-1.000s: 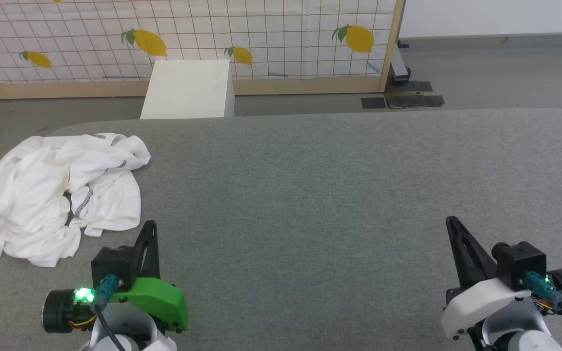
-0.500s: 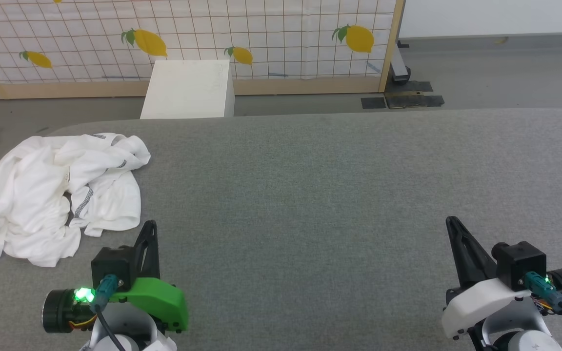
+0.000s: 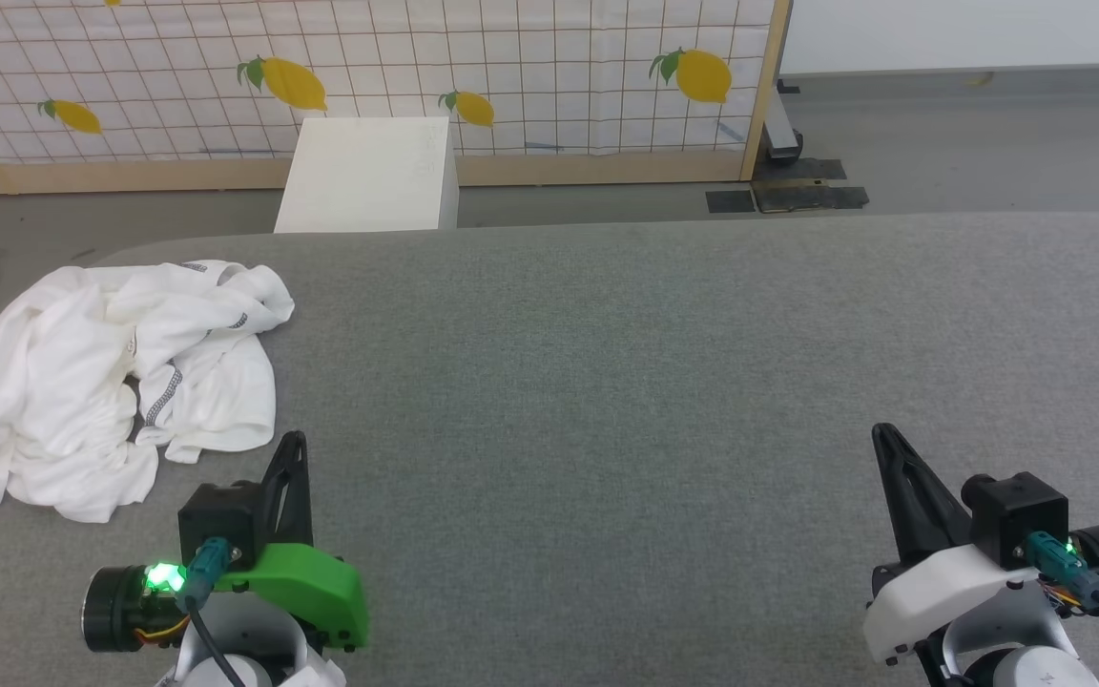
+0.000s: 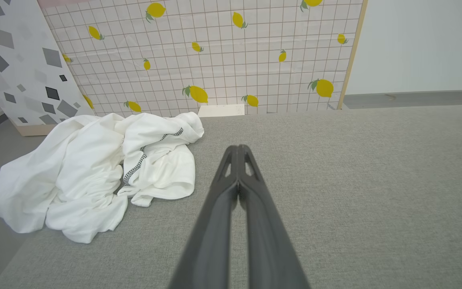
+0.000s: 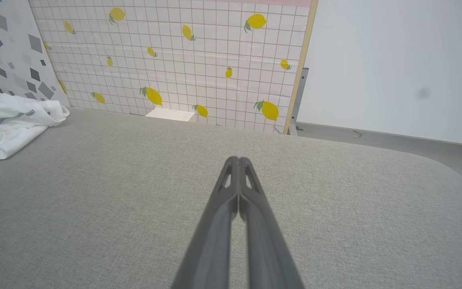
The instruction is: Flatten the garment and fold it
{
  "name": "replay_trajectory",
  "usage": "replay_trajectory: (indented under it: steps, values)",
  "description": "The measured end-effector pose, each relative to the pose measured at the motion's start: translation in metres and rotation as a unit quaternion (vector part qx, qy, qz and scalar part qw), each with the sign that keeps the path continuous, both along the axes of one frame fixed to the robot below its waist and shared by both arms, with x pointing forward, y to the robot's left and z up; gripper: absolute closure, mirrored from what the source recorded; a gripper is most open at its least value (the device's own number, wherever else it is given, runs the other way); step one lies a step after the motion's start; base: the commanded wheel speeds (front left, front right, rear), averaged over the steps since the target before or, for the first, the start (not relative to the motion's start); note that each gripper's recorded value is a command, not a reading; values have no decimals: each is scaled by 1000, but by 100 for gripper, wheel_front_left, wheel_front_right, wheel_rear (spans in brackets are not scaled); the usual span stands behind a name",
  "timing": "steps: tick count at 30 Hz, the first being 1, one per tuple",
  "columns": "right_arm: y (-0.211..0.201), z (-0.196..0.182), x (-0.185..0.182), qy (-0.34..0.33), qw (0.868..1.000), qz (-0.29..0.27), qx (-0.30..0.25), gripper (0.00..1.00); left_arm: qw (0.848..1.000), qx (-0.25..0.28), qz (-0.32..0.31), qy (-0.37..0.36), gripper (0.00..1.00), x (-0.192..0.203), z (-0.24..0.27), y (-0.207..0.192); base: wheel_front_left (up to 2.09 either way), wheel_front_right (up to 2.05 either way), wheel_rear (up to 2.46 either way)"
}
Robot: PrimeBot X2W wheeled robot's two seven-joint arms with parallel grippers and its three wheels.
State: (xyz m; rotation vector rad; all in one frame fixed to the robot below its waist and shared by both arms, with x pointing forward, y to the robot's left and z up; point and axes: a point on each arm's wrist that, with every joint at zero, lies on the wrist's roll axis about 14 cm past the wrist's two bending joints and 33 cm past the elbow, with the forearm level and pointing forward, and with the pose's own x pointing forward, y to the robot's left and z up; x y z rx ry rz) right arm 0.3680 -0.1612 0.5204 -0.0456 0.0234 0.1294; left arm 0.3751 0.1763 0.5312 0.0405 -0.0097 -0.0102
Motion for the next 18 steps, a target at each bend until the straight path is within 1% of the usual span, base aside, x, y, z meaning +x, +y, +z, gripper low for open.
replay_trajectory:
  steps: [3, 4, 18]
  values:
    - [0, 0, 0, 0, 1000, 0, 0, 100, 1000, 0, 0, 0, 100, 0, 0, 0, 0, 0, 0]
    - [0, 0, 0, 0, 1000, 0, 0, 0, 1000, 0, 0, 0, 0, 0, 0, 0, 0, 0, 0]
    - [3, 0, 2, -3, 1000, 4, 1, 0, 1000, -7, -3, 1, 0, -2, -3, -3, 0, 0, 0]
